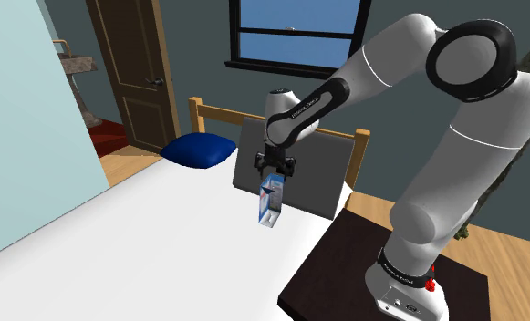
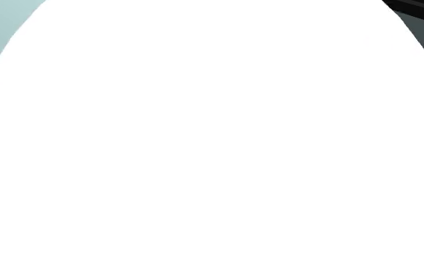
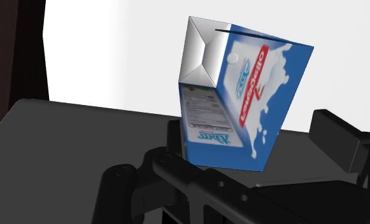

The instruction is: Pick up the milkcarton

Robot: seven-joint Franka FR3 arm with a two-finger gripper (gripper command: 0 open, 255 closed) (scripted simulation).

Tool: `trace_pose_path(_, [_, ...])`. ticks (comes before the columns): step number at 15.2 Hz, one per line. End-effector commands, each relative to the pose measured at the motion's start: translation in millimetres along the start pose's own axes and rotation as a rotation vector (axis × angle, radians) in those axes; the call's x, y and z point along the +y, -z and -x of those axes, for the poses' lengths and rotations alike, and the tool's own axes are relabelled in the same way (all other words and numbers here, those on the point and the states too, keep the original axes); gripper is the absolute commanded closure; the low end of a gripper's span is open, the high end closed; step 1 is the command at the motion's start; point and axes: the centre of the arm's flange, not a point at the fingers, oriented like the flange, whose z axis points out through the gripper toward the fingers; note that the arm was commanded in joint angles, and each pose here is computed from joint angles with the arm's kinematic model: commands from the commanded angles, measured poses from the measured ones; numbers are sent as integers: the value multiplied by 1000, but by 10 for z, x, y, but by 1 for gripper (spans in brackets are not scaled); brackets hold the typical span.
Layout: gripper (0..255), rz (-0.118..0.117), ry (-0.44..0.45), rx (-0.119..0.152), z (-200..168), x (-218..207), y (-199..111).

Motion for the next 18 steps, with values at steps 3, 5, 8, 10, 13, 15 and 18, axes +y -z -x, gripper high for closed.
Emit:
trace_pose_path(3, [0, 2, -15, -1, -17, 13, -223])
trace_pose_path(5, [0, 2, -15, -1, -14, 14, -329])
trace_pose_path(8, [0, 2, -15, -1, -12, 14, -412])
trace_pose_path(10, [255, 2, -15, -1, -11, 22, -405])
trace_pose_path(13, [255, 2, -15, -1, -11, 21, -404])
trace_pose_path(15, [255, 2, -15, -1, -11, 19, -404])
trace_pose_path(18, [255, 2, -15, -1, -13, 14, -412])
